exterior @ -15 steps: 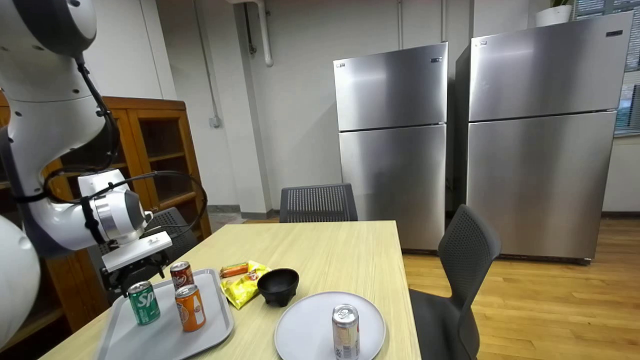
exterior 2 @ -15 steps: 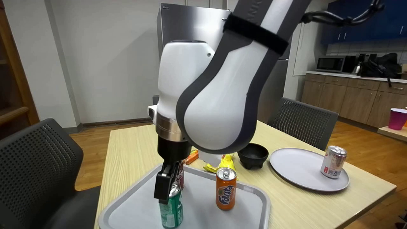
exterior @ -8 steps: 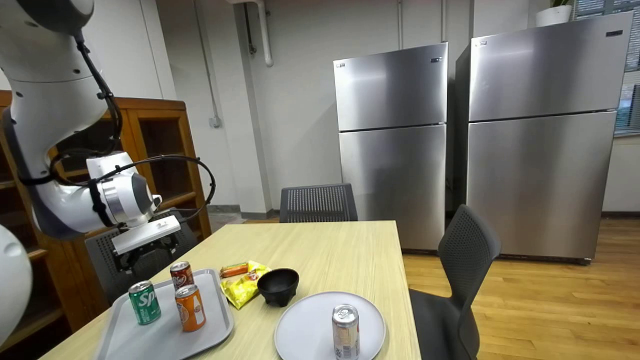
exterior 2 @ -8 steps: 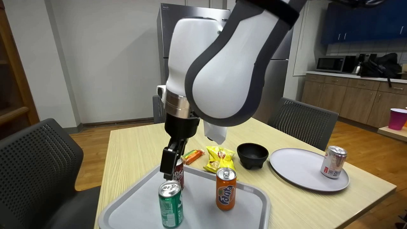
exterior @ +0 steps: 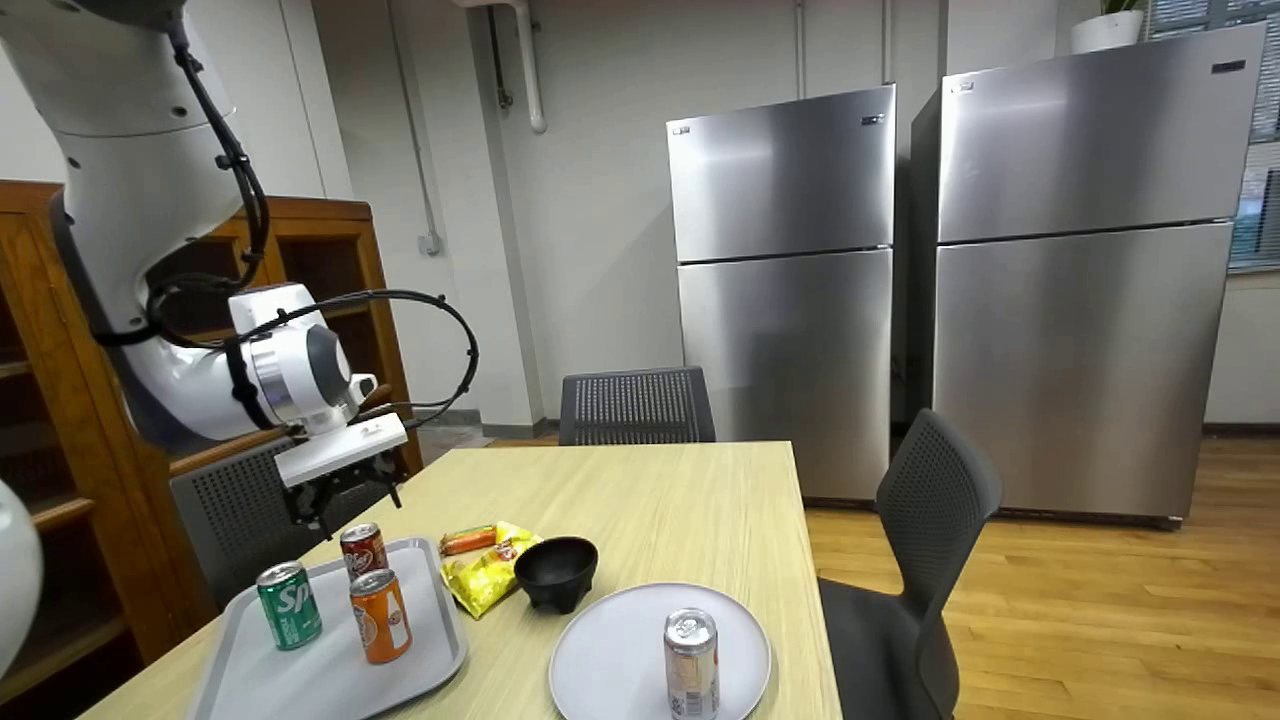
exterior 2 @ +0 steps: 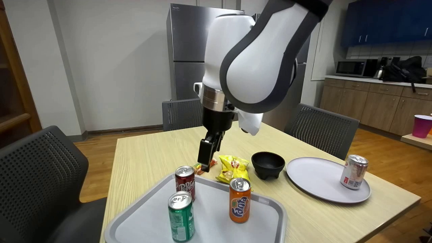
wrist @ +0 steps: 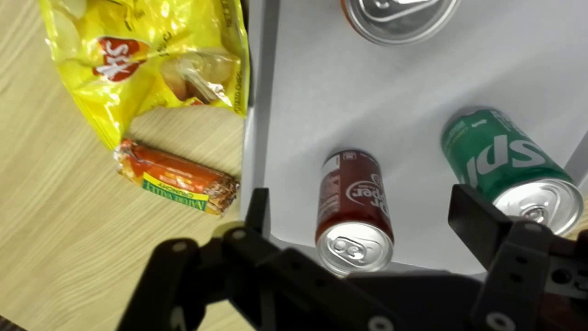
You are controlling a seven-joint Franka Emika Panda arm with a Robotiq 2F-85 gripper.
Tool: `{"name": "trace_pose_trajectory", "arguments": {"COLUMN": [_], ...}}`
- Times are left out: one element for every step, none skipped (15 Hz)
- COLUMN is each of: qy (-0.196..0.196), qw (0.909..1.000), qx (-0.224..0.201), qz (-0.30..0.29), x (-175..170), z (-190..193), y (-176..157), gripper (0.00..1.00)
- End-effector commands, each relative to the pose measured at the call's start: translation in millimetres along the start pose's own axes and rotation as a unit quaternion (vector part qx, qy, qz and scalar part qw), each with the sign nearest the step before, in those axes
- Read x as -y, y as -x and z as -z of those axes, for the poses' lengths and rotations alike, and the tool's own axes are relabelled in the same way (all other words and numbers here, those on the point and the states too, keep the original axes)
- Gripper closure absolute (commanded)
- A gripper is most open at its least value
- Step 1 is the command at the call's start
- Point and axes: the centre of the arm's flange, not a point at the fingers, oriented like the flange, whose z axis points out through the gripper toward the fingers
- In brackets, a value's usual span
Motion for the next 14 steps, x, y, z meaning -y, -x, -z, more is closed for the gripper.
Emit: {"name": "trace_pose_trajectory", "arguments": {"qy": [0.021, 0.025, 0.026, 0.029, 0.031, 0.035, 0.037, 0.037, 0.038, 0.036, 0.034, 0.032, 0.033, 0.030], "qw": [0.9989, 0.9983, 0.9977, 0.9968, 0.9957, 0.9940, 0.9920, 0.9899, 0.9877, 0.9851, 0.9824, 0.9793, 0.9755, 0.9712], "qx": [0.032, 0.038, 0.046, 0.054, 0.062, 0.070, 0.077, 0.082, 0.086, 0.087, 0.088, 0.087, 0.089, 0.089], "qz": [-0.026, -0.035, -0.043, -0.052, -0.062, -0.076, -0.092, -0.109, -0.125, -0.144, -0.162, -0.180, -0.199, -0.219], "x": [-24, -33, -40, -49, -57, -67, -77, -87, -97, -106, -115, -123, -130, -137], "z": [19, 21, 22, 23, 23, 22, 22, 24, 25, 27, 28, 30, 31, 31], "y": [26, 35, 42, 51, 60, 71, 82, 94, 105, 119, 130, 142, 153, 165], "gripper": [0.00, 0.00, 0.00, 0.00, 0.00, 0.00, 0.00, 0.00, 0.00, 0.00, 0.00, 0.00, 0.00, 0.00]}}
